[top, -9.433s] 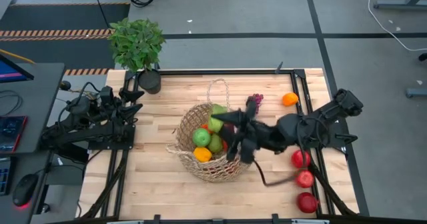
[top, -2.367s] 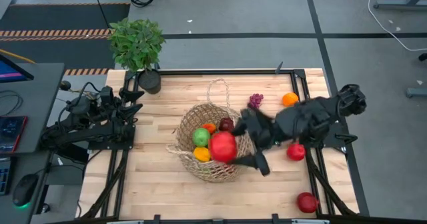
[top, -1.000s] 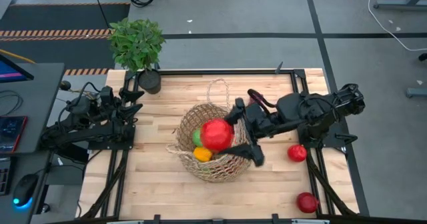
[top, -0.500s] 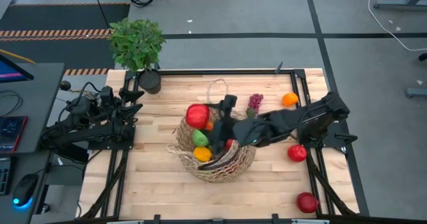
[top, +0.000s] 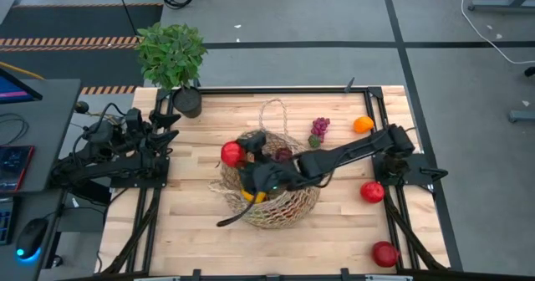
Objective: Build produce basket
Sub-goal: Put the bottom red apple into the brown basket
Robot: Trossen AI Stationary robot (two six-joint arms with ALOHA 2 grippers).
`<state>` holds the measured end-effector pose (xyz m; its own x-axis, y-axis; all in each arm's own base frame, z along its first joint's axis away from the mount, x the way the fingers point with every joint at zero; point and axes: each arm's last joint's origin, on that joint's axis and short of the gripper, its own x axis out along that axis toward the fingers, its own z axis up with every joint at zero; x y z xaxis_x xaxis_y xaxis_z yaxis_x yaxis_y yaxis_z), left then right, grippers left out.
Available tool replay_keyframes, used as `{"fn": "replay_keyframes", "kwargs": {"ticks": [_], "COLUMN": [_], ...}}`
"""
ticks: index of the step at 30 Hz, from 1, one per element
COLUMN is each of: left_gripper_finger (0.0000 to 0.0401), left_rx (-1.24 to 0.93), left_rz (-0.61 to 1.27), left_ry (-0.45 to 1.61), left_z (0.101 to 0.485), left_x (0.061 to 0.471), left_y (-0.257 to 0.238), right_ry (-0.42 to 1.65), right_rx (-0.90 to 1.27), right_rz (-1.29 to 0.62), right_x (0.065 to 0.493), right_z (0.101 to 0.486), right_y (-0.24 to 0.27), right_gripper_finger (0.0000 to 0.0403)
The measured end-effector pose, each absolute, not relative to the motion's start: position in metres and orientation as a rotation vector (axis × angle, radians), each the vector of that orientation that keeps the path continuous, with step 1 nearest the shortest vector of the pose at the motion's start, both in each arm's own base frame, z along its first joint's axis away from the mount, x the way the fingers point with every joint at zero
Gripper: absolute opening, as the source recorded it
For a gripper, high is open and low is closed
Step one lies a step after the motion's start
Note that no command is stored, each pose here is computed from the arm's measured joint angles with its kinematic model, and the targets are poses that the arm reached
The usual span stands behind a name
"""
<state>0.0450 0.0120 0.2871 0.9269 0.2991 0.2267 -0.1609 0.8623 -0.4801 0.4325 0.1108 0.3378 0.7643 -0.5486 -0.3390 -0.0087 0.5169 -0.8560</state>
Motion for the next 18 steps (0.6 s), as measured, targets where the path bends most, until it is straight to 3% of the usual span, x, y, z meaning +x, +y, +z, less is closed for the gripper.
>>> {"fn": "replay_keyframes", "kwargs": {"ticks": [8,18], "left_gripper_finger": [0.039,0.039], "left_rx": [-0.473,-0.473], "left_rz": [0.245,0.246], "left_ry": [-0.301,-0.301], "left_z": [0.287,0.287], "left_x": [0.045,0.045], "left_y": [0.012,0.012], "right_ry": [0.851,1.056], "right_rx": [-1.035,-0.562], "right_rz": [-0.295,-0.138], "right_x": [0.437,0.414], "right_z": [0.296,0.286], "right_y": [0.107,0.09], "right_gripper_finger": [0.0366,0.0366]}}
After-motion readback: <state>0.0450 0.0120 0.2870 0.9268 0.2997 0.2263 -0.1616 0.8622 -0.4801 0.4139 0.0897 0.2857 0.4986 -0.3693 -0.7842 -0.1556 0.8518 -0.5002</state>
